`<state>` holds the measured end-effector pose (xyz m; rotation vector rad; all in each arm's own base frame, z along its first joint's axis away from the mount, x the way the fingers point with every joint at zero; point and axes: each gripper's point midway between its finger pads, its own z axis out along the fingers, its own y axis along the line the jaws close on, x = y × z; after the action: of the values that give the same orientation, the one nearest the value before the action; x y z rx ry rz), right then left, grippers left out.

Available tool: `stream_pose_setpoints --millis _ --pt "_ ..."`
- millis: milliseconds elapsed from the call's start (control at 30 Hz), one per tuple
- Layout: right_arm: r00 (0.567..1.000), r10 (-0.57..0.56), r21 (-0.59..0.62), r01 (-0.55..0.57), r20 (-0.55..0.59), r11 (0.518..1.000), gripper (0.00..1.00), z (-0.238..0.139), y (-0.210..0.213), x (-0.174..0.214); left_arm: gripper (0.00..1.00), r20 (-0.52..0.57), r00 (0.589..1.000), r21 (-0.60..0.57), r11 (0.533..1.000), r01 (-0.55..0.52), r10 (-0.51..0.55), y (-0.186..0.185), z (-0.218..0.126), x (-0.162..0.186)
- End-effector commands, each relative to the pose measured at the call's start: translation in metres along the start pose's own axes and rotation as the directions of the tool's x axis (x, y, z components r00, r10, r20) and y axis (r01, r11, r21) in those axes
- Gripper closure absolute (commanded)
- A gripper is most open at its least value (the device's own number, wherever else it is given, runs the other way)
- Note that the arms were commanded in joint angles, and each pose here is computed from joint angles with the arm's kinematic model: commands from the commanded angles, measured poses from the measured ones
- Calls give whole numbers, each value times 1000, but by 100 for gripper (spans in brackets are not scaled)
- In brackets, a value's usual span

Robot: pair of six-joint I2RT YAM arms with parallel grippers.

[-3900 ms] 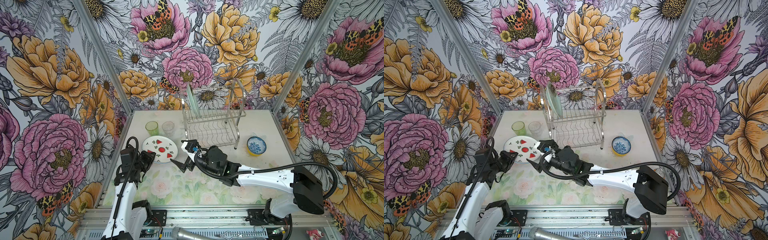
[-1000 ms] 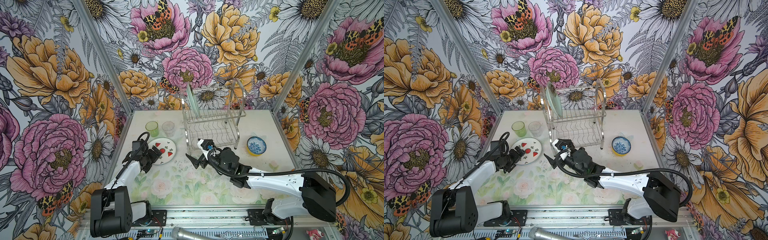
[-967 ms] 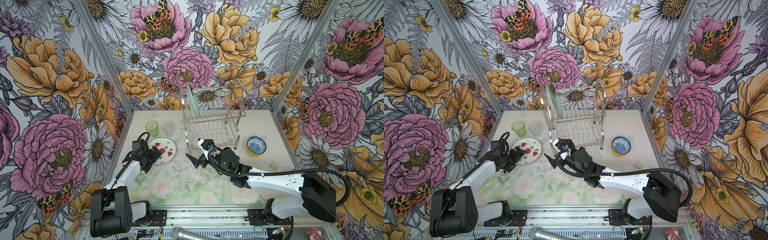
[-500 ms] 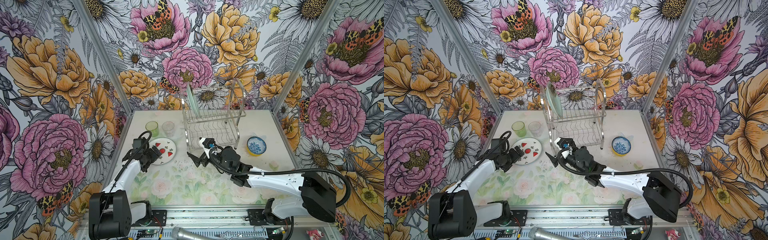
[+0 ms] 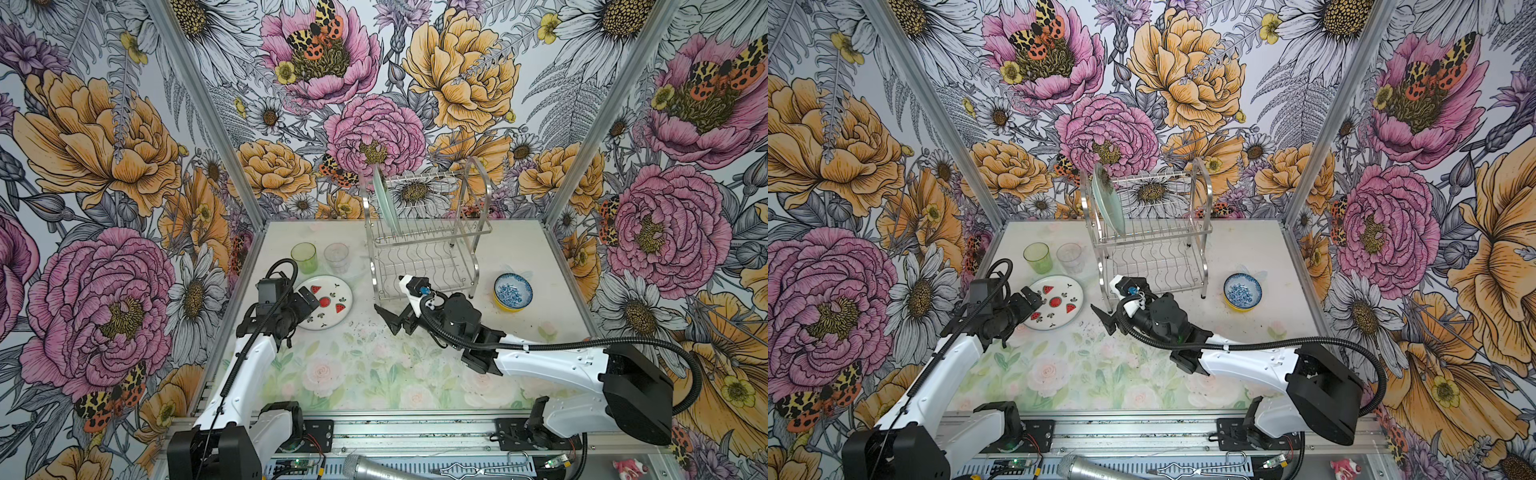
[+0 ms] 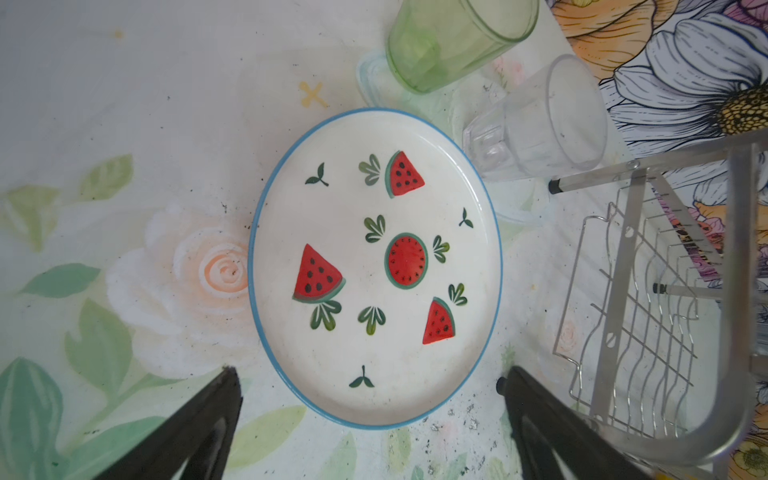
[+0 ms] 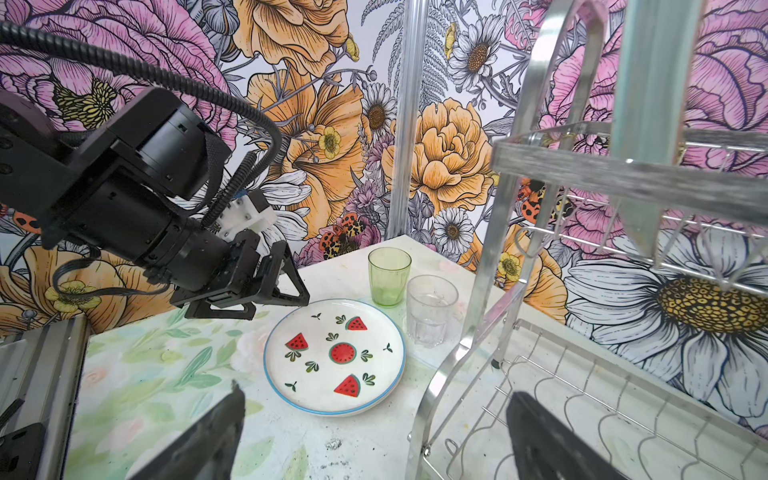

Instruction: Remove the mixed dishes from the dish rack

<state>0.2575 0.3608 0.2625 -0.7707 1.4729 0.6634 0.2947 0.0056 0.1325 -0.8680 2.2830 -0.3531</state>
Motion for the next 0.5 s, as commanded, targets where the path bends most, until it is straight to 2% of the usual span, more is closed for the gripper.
stream_pose_setpoints --millis 0,133,233,400,467 --pt "999 -13 14 12 33 1000 1 -8 -2 -14 1 72 995 17 998 -66 65 -11 -12 -11" --pt "999 4 8 -5 49 1000 0 -14 -1 -19 1 119 990 31 996 -84 80 -17 -23 -17" --pt "996 77 43 -79 42 996 1 -14 -9 -25 1 146 985 41 994 -97 90 -23 -30 -21" --pt "998 26 -79 -22 50 997 0 -20 12 -31 1 185 977 70 990 -123 108 -33 -42 -28" --pt "997 20 -49 -17 77 999 1 -27 6 -34 1 206 972 85 988 -132 112 -38 -47 -31"
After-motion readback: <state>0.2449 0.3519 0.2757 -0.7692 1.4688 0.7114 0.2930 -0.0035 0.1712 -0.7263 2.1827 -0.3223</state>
